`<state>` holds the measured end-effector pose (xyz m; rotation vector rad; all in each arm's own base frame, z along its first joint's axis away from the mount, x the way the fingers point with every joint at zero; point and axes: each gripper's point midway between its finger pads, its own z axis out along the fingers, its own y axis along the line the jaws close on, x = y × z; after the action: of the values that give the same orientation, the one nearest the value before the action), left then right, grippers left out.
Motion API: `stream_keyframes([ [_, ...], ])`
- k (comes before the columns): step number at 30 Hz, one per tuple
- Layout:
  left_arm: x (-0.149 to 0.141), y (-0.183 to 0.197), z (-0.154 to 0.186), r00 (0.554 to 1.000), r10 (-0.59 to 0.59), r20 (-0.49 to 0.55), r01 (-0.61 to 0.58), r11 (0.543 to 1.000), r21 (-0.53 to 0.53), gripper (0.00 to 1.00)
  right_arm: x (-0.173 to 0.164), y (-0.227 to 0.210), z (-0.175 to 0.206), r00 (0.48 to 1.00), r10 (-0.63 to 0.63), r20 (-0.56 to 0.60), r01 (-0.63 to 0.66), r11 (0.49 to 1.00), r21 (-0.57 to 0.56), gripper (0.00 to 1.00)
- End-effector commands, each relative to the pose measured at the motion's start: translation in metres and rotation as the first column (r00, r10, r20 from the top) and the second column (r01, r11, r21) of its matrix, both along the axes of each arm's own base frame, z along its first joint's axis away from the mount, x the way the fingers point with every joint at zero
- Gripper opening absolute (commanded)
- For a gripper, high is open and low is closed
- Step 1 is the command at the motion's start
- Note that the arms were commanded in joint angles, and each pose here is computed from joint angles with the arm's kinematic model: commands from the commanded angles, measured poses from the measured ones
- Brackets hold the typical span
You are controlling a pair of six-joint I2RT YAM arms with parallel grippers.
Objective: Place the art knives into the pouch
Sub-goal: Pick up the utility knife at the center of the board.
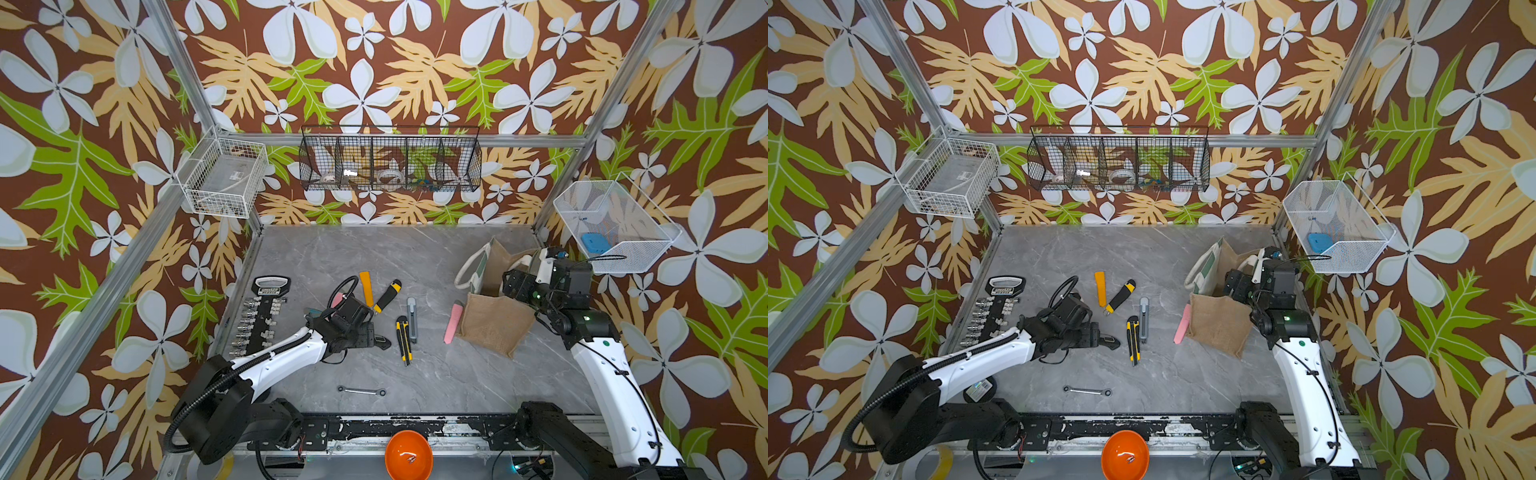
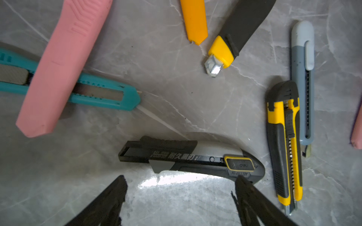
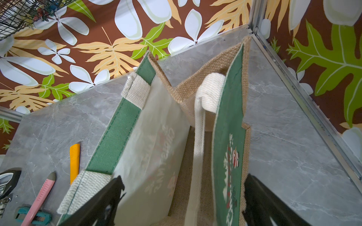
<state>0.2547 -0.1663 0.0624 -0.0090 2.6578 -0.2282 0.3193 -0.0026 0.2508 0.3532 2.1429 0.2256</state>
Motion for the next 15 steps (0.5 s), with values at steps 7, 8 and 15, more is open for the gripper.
stream_keyframes([
  [7,-0.018,-0.018,-0.025,0.976,-0.197,-0.097,0.214,0.955,0.207,0.9,-0.001,0.0,0.008,1.0,0.003,0.023,-0.003,1.0,-0.006,1.0],
  [8,-0.018,-0.022,-0.029,0.971,-0.215,-0.103,0.233,0.947,0.221,0.91,0.0,0.0,0.008,1.0,0.003,0.024,-0.003,1.0,-0.005,1.0],
  [15,0.001,-0.03,-0.028,0.973,-0.218,-0.076,0.231,0.921,0.313,0.92,-0.002,0.0,0.01,1.0,0.003,0.027,-0.003,1.0,0.0,1.0],
])
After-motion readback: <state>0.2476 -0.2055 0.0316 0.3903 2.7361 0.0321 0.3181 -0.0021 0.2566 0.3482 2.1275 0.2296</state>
